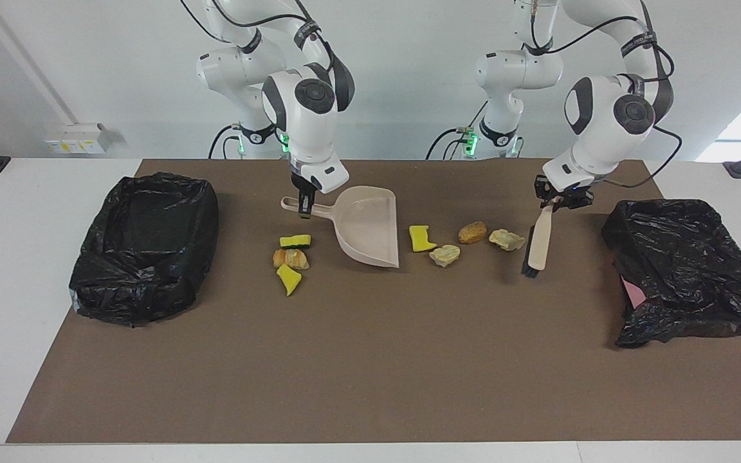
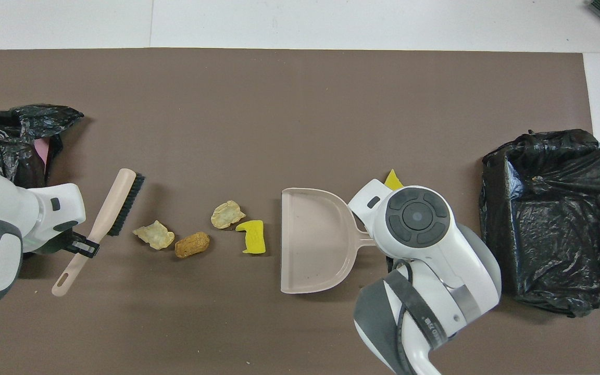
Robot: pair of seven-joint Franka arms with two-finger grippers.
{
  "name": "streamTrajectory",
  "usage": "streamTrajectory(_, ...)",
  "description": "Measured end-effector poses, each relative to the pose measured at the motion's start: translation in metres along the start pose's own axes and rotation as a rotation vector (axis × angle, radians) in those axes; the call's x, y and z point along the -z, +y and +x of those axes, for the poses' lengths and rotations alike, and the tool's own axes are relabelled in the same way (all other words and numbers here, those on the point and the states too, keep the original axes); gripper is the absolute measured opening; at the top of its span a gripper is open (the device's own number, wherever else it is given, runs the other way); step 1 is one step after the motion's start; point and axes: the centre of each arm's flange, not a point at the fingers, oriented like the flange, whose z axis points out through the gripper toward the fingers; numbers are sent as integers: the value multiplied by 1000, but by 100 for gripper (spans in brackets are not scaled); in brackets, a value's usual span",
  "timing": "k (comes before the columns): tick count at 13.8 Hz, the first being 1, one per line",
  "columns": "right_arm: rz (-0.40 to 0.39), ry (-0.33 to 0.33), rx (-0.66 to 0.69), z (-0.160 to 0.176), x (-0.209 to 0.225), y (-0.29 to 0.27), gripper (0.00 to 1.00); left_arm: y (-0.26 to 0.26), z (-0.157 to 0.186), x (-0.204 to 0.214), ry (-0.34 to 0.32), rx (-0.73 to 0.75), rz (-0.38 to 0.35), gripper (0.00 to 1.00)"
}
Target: Sweep and dump trash in bin
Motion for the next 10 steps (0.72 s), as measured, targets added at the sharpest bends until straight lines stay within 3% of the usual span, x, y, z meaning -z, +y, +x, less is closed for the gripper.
streamTrajectory(5, -6, 1, -65, 41, -22, -20, 32, 6, -10, -46, -6, 132, 1, 25)
streamTrajectory(10, -14, 8, -165, 60, -29, -28, 32, 89, -9, -57, -28, 210, 42, 25)
